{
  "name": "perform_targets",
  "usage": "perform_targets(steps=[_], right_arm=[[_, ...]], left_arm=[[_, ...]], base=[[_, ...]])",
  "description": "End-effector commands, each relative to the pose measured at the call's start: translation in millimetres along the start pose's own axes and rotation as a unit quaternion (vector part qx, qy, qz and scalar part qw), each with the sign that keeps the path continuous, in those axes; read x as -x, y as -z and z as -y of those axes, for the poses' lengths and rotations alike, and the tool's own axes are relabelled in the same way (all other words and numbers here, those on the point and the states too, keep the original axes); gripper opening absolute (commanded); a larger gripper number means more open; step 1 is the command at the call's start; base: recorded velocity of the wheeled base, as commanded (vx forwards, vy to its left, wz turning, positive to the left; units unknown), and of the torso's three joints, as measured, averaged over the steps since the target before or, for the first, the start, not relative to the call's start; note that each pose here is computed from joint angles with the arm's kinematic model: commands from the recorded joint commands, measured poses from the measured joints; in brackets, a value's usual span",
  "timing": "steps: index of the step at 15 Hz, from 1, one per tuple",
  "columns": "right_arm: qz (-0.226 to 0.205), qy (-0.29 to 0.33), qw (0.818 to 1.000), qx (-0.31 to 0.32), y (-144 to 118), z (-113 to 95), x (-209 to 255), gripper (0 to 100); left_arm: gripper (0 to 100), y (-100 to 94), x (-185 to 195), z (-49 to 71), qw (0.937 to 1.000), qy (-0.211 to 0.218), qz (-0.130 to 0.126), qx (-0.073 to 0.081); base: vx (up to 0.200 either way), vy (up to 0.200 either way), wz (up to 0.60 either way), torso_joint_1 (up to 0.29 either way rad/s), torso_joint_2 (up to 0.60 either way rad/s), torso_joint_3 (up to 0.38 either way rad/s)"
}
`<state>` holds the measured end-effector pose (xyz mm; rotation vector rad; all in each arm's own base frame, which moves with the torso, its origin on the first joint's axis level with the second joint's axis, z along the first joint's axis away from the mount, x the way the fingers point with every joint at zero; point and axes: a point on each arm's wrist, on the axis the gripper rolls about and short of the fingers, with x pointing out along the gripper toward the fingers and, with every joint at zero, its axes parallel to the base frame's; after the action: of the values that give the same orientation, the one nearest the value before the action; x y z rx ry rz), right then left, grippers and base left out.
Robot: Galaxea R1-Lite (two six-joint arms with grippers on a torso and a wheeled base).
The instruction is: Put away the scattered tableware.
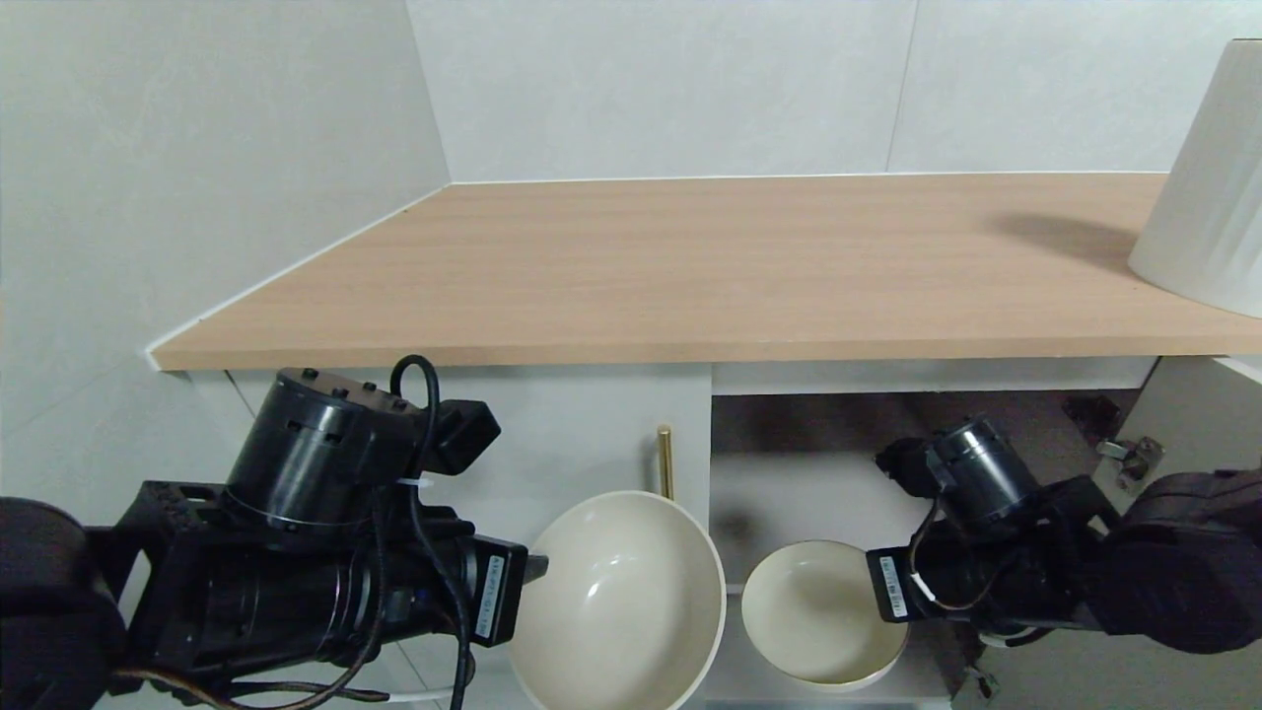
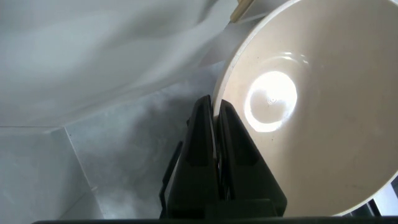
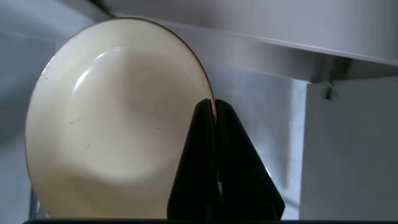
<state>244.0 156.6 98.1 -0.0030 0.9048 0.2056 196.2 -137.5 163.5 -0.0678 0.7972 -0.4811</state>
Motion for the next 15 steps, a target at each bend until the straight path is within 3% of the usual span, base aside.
perform_targets(steps=[1,3,8,15], right_arm=[[-0.042,0.026,0.999,-0.003,18,4,-54,0],[-0.033,0.035,0.998,-0.031,19,6,-75,0],[0.057,0.072,0.992,-0.087,10,24,-115,0],[0.084,0.133,0.98,-0.119,1,53,-143,0]], left_arm=[[0,0.1,0,0.3,1.0,0.0,0.0,0.0],[0,0.2,-1,0.1,1.0,-0.001,-0.001,0.001],[0,0.3,-1,0.1,1.0,-0.001,-0.002,0.001],[0,0.3,-1,0.1,1.0,-0.001,-0.002,0.001]], base=[[0.0,0.0,0.0,0.0,0.0,0.0],[0.0,0.0,0.0,0.0,0.0,0.0],[0.0,0.0,0.0,0.0,0.0,0.0],[0.0,0.0,0.0,0.0,0.0,0.0]])
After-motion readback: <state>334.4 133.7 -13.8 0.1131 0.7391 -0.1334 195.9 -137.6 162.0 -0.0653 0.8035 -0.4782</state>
